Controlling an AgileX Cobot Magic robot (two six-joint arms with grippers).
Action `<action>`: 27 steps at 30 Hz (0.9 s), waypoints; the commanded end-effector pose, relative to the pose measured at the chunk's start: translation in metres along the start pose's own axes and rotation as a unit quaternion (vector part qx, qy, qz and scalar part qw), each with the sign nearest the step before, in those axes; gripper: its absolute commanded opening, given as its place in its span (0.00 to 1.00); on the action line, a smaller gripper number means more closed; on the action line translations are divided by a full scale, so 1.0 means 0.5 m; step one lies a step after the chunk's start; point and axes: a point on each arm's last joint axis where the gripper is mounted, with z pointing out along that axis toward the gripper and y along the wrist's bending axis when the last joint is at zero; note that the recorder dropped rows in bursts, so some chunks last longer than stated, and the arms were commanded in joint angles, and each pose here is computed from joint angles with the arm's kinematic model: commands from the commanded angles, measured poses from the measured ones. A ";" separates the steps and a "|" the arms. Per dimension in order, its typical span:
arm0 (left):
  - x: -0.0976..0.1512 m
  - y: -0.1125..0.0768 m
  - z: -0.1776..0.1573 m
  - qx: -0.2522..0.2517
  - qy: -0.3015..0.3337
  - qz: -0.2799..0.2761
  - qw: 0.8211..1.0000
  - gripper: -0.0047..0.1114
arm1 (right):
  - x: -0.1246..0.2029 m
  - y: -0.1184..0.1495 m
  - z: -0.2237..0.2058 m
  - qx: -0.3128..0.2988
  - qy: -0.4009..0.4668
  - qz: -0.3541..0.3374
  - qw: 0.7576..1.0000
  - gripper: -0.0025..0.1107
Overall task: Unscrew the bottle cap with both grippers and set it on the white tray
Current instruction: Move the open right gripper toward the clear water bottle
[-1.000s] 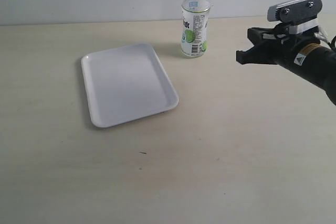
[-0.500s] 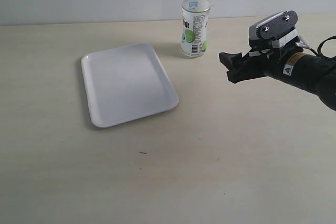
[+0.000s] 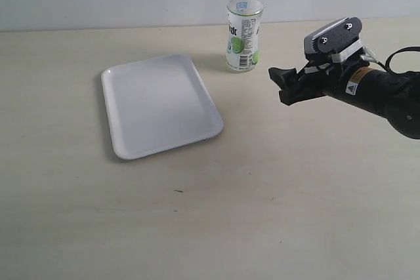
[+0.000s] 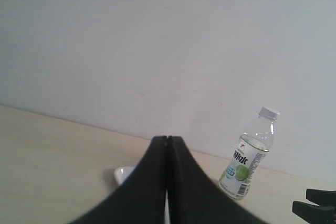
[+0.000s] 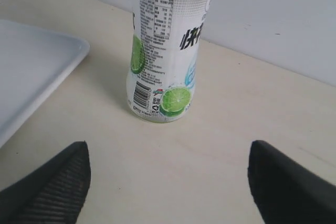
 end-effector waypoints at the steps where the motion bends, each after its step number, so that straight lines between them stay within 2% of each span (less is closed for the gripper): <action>1: 0.002 0.000 -0.001 0.003 0.002 0.001 1.000 0.04 | -0.005 0.001 0.002 -0.002 -0.009 -0.005 1.000 0.71; 19: 0.002 0.000 -0.001 0.003 0.002 0.001 1.000 0.04 | -0.005 -0.001 0.002 0.004 -0.010 -0.004 1.000 0.71; 24: 0.002 0.000 -0.001 0.003 0.002 0.001 1.000 0.04 | -0.014 0.010 0.009 -0.041 -0.012 -0.049 0.998 0.72; 27: 0.002 0.000 -0.001 0.003 0.001 0.001 1.000 0.04 | -0.025 0.006 0.015 -0.042 -0.022 -0.050 0.998 0.72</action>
